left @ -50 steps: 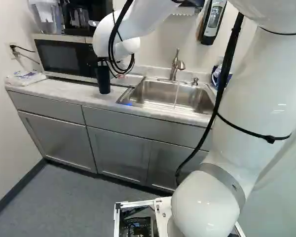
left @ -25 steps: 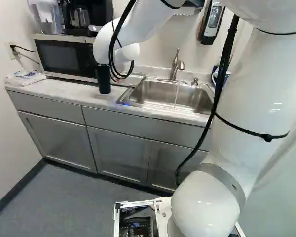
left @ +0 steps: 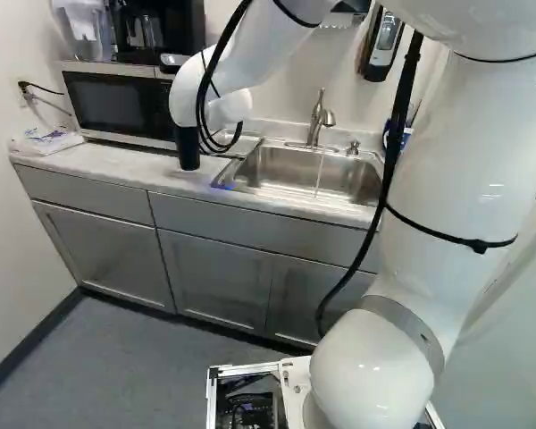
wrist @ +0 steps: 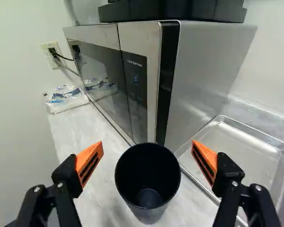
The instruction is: Rinse the cup and place it in the tray
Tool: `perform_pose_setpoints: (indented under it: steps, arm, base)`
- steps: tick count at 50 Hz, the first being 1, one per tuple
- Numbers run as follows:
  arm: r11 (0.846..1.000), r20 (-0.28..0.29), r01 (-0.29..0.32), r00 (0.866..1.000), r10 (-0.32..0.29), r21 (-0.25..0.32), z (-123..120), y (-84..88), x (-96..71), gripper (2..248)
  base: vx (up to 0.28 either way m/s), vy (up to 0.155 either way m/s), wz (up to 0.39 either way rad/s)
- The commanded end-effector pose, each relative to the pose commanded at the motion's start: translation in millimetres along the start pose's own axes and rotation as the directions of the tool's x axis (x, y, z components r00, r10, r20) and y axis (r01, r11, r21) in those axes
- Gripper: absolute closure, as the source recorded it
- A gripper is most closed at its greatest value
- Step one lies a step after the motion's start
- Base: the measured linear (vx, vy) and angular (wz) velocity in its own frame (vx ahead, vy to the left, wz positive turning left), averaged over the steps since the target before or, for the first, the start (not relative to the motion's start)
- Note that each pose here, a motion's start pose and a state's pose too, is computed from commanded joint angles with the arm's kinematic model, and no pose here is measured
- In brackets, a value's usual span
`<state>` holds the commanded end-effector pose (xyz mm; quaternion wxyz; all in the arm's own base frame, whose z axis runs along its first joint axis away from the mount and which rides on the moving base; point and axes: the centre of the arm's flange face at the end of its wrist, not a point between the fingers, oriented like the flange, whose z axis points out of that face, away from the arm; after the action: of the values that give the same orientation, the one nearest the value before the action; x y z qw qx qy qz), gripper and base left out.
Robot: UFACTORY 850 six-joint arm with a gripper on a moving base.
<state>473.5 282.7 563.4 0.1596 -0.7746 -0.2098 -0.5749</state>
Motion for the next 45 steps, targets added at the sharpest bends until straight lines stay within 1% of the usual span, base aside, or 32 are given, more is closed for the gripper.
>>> perform_pose_setpoints:
  steps: [24,45]
  arm:
    - [1.000,-0.043,0.002,0.999,-0.001,0.005,2,-2.7,-18.5,3]
    - [1.000,-0.069,0.002,0.998,-0.001,0.003,1,-1.9,-36.3,3]
  base:
    - [0.000,0.000,0.000]
    - [0.000,0.000,0.000]
